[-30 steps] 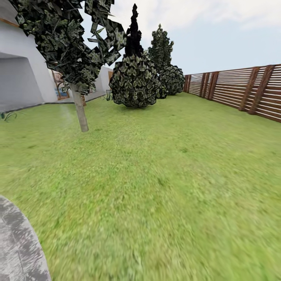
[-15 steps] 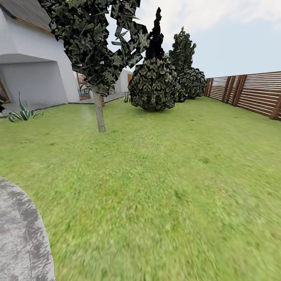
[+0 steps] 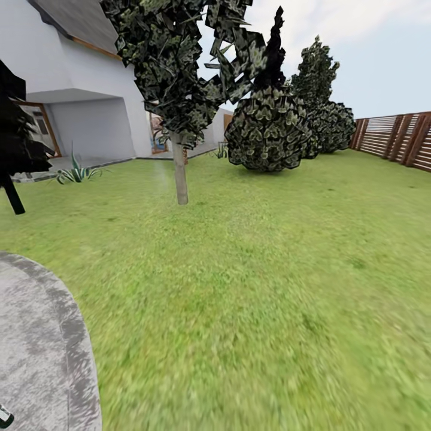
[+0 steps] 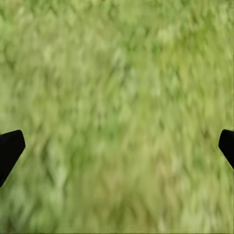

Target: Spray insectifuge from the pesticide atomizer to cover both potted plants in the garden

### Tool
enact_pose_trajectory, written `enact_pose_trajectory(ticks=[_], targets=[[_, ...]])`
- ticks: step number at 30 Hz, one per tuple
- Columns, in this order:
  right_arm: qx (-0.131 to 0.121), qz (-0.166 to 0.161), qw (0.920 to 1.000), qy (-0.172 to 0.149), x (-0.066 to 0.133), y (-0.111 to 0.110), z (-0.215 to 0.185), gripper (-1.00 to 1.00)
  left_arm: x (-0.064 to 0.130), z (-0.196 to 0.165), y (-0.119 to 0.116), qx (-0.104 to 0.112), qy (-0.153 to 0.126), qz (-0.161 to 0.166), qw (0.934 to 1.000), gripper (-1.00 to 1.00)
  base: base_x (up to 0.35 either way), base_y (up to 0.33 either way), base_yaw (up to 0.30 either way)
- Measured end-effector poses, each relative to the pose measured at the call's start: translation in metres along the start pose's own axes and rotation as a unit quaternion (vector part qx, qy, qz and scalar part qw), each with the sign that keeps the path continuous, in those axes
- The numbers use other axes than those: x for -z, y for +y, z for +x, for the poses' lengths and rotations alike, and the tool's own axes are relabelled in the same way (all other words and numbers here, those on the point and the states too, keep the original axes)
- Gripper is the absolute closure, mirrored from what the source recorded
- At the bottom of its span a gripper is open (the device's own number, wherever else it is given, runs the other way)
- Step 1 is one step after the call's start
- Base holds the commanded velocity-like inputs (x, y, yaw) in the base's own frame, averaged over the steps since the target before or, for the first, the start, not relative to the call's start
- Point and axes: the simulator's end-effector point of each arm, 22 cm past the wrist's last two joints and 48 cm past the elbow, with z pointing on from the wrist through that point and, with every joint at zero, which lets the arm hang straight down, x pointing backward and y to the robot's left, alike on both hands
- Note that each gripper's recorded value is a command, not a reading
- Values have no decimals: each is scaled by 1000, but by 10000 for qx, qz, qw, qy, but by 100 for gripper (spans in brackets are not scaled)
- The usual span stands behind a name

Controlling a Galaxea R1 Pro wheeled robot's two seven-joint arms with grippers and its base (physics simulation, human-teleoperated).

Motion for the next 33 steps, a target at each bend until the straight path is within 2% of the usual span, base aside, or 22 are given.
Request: enact_pose_trajectory(ticks=[11,33], targets=[[0,0,10000,6,0,0,0,-100,0,0,0,-1,3,1,10000,-100,165,39,276],[0,0,10000,7,0,0,0,-100,0,0,0,6,6,-1,10000,-100,7,0,276]])
